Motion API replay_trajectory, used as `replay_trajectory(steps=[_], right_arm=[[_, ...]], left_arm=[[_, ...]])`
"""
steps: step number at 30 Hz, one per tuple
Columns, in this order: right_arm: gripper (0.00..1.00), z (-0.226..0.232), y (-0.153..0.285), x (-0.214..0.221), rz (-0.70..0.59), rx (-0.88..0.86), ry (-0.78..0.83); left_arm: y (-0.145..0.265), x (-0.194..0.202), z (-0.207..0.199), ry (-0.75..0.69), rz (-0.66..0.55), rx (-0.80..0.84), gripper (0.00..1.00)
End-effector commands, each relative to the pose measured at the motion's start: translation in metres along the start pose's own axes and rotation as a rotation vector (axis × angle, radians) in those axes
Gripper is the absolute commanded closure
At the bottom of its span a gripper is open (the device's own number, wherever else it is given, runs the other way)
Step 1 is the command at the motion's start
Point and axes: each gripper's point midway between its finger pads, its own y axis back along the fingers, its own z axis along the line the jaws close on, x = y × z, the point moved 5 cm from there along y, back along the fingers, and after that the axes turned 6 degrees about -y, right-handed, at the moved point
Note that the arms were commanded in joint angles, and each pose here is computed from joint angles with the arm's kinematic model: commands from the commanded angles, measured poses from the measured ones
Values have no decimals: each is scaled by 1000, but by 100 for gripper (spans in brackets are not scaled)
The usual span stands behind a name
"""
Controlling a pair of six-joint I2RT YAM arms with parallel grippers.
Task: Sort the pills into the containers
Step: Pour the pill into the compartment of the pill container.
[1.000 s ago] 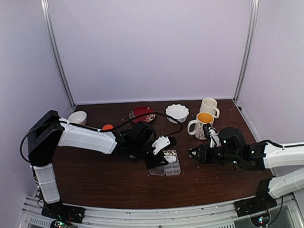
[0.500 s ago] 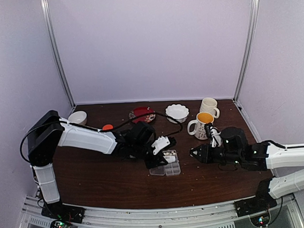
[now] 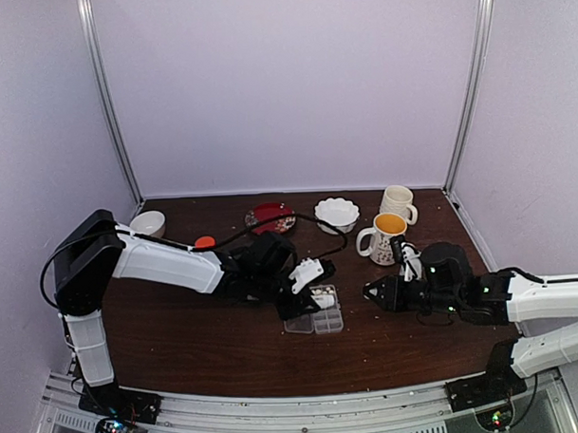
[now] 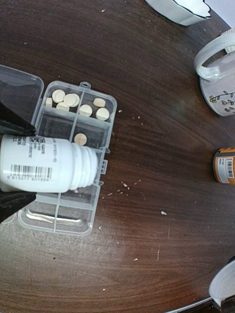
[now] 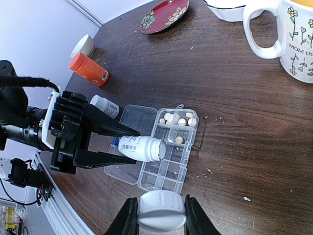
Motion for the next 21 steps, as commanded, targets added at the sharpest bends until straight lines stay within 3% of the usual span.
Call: replay_trajectory(steps=[1,3,13,17,21], right_arm=[[100,-8,1,-1,-19,26,7],[100,-7,0,-2,-17,21,4],[100,-5,-4,-1,6,10,7],[100,-6,-6,-1,3,5,-2],[100,-5,-6,0,17,0,-3]], left_arm=[[-2,0,8,10,2,-36,100],[-6,4,8,17,42,-16,100],[11,-14,3,2,-18,-11,100],[-1,1,9,6,56,-20,100],[2,-1,6,5,14,-26,100]])
